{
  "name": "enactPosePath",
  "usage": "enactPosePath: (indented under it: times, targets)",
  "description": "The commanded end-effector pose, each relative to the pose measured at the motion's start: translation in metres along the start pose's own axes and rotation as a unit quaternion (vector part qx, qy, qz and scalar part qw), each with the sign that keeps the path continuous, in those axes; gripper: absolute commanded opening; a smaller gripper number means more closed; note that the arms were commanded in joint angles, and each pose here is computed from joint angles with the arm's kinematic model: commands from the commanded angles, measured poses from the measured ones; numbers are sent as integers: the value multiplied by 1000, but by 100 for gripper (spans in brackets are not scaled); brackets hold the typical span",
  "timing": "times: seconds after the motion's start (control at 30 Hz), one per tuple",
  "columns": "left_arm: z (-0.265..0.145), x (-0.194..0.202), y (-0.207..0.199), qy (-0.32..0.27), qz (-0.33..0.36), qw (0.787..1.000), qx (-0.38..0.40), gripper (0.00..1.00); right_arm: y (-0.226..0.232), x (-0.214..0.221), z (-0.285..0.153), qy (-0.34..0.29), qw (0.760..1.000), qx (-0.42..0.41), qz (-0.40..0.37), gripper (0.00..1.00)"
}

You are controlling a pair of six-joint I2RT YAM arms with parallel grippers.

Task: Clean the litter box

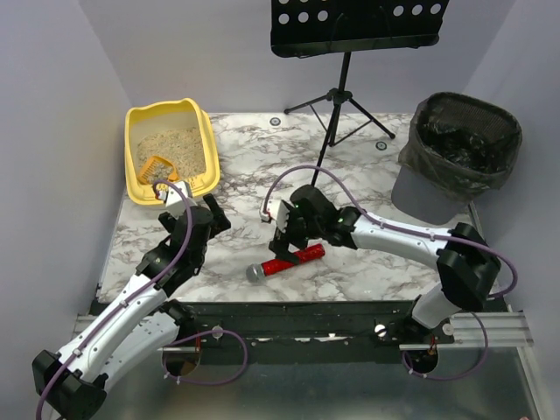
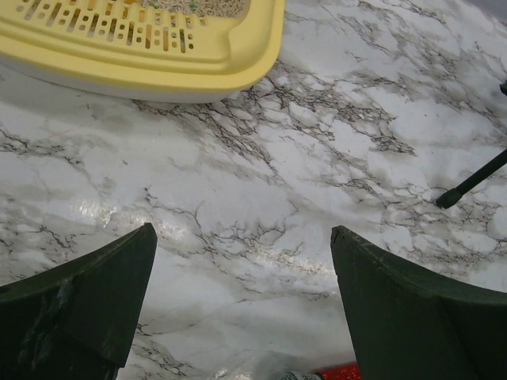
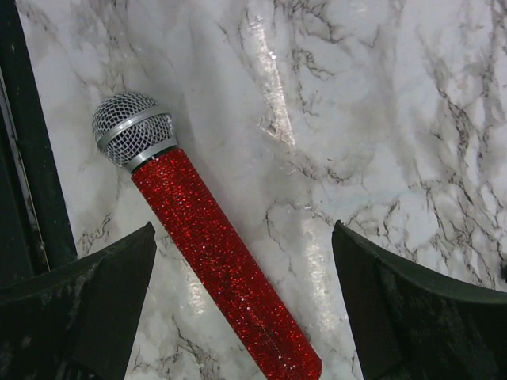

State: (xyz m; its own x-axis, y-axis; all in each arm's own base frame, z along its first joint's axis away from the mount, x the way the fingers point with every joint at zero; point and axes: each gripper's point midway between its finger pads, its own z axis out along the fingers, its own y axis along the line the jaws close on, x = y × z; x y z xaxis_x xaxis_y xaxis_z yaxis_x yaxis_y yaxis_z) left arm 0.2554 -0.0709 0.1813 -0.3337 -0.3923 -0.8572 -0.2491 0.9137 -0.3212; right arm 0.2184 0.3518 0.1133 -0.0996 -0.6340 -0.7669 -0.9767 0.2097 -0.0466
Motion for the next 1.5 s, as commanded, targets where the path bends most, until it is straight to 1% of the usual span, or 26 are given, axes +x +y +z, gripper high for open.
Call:
enactPosePath:
  times: [0.0,0.13,0.3,0.4,0.43,0.5,0.53,0.6,0.63,0.7,0.73,0.8,0.87,0.97,1.07,1.1,1.13,1.17,1.2,1.23,1.27,1.3,1.33,1.4,1.43,1.47]
  targets:
    - [3,-1,-5,-4,11,1000,12,99,19,17,10,63,996,-40,-55,100]
    - [6,1,-4,-3,18,1000,8,99,40,52,21,125,988,-77,-38,100]
    - [6,-2,-1,-11,14,1000,2,99,54,75,35,165,982,-87,-40,99]
    - [5,-4,0,-15,9,1000,1,99,44,89,45,195,978,-64,-40,88]
    - [4,-4,0,-16,10,1000,1,99,41,90,48,200,977,-56,-41,80]
    - [4,-6,3,-20,8,1000,-7,99,32,84,51,199,978,-36,-45,70]
    - [4,-6,4,-20,6,1000,-8,99,30,82,51,196,979,-29,-44,61]
    - [3,-6,7,-22,3,1000,-16,99,17,66,50,172,984,7,-49,56]
    - [3,-7,8,-24,2,1000,-16,99,13,62,49,164,985,24,-41,47]
    - [4,-8,6,-28,-1,1000,-14,99,-7,57,48,154,984,83,-32,37]
    - [4,-9,6,-28,0,999,-15,99,-13,55,48,149,983,107,-17,25]
    - [5,-11,7,-33,-1,999,-19,99,-34,53,45,147,975,168,-4,20]
    - [7,-13,7,-37,-3,999,-25,99,-55,40,42,134,966,221,24,18]
    - [14,-14,3,-38,-3,999,-22,99,-91,13,37,88,950,284,93,21]
    - [25,-20,-2,-31,-6,999,-19,99,-136,2,35,60,928,333,158,20]
    - [29,-21,-2,-26,-8,999,-20,99,-156,8,32,61,913,355,189,20]
    - [37,-18,1,-14,-7,999,-34,99,-167,3,32,57,907,364,202,19]
    - [43,-31,5,-21,-21,999,-46,99,-183,-17,28,35,900,379,214,19]
    - [48,-34,4,-16,-22,999,-47,99,-192,-6,36,52,892,385,229,19]
    - [58,-32,7,-8,-11,998,-60,99,-199,-9,39,44,886,388,250,19]
    - [64,-49,3,-24,-19,998,-59,99,-203,-9,44,41,880,391,268,19]
    - [70,-54,2,-23,-18,998,-60,99,-216,-20,45,28,872,393,289,19]
    - [81,-48,-3,-2,-9,998,-58,99,-219,-23,51,12,860,394,324,20]
    - [91,-74,-13,-18,3,998,-52,99,-240,-39,47,-20,841,405,358,21]
    - [104,-70,-13,-7,18,998,-59,99,-246,-32,58,-21,832,407,378,22]
    - [108,-86,-20,-18,18,998,-57,99,-252,-30,59,-23,825,409,390,22]
